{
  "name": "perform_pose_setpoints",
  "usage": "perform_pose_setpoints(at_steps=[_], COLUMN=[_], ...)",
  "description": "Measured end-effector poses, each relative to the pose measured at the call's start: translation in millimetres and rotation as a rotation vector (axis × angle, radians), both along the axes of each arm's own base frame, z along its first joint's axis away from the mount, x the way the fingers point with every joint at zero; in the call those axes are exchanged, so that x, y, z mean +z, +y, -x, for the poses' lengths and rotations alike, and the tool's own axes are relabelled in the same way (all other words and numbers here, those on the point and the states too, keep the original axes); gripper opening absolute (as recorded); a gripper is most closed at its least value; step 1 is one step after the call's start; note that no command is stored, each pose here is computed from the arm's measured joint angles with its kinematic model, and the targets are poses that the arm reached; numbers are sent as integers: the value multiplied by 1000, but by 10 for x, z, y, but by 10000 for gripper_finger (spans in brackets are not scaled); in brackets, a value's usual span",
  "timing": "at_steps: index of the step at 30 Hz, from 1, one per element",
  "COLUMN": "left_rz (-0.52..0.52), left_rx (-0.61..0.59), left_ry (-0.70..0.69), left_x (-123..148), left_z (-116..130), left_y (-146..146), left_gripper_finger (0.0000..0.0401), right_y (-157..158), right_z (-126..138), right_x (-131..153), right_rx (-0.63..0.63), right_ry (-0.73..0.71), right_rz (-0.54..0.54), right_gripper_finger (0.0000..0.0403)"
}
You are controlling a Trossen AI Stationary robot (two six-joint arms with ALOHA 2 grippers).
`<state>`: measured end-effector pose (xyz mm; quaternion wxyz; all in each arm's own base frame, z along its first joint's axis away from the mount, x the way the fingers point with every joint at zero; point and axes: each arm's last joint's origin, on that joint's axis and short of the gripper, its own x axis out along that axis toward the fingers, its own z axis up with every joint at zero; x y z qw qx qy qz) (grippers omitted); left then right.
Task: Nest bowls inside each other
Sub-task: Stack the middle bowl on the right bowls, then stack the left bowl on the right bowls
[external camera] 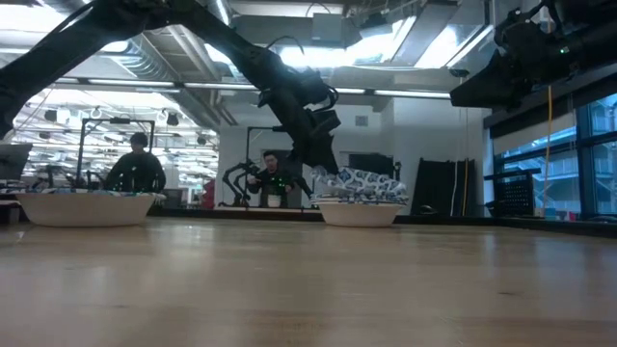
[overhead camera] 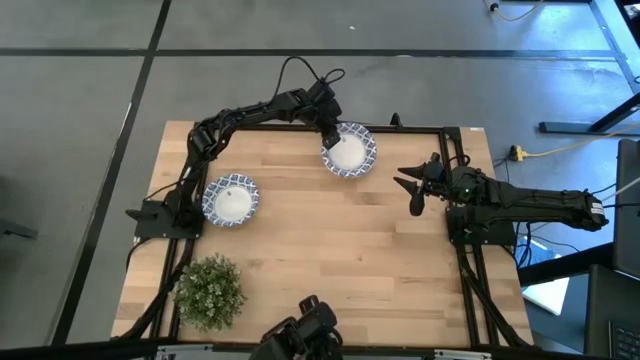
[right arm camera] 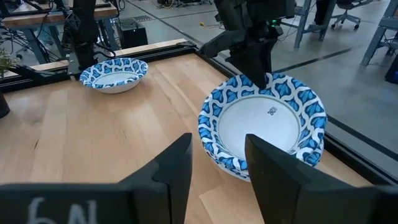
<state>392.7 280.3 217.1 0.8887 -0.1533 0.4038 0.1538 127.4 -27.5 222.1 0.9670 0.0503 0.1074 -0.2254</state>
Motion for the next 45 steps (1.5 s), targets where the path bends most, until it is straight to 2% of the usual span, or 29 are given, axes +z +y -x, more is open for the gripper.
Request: perform_pose_setpoints(at_steps=[6, 12, 18, 22, 29, 32, 37, 40, 45], left_rz=[0, -26, -96, -86, -22, 1, -24, -2, 4], left_rx=[-1, 8, 10, 23, 21, -34, -142, -153, -176], left_ry=[0, -1, -108, -114, -22, 3, 46, 69, 18], left_x=[0, 9, 139, 141, 67, 40, 67, 169, 432], left_z=[0, -25, -92, -93, -29, -30, -54, 13, 118], left_y=[0, -14, 11, 14, -30, -88, -235, -294, -345], left_gripper_finger=[146, 155, 155, 155, 155, 155, 155, 155, 155], right_y=[0, 0, 0, 0, 0, 0, 0, 1, 0], right_z=[0, 0, 2, 4, 5, 5, 5, 5, 5], right_x=[0, 0, -7, -19, -21, -21, -21, -21, -21], right_rx=[1, 1, 1, 1, 2, 5, 5, 5, 5], right_ry=[1, 2, 9, 22, 26, 32, 32, 32, 31], right_rz=[3, 3, 2, -1, 5, 16, 16, 16, 14], right_gripper_finger=[149, 149, 149, 149, 149, 149, 149, 149, 149])
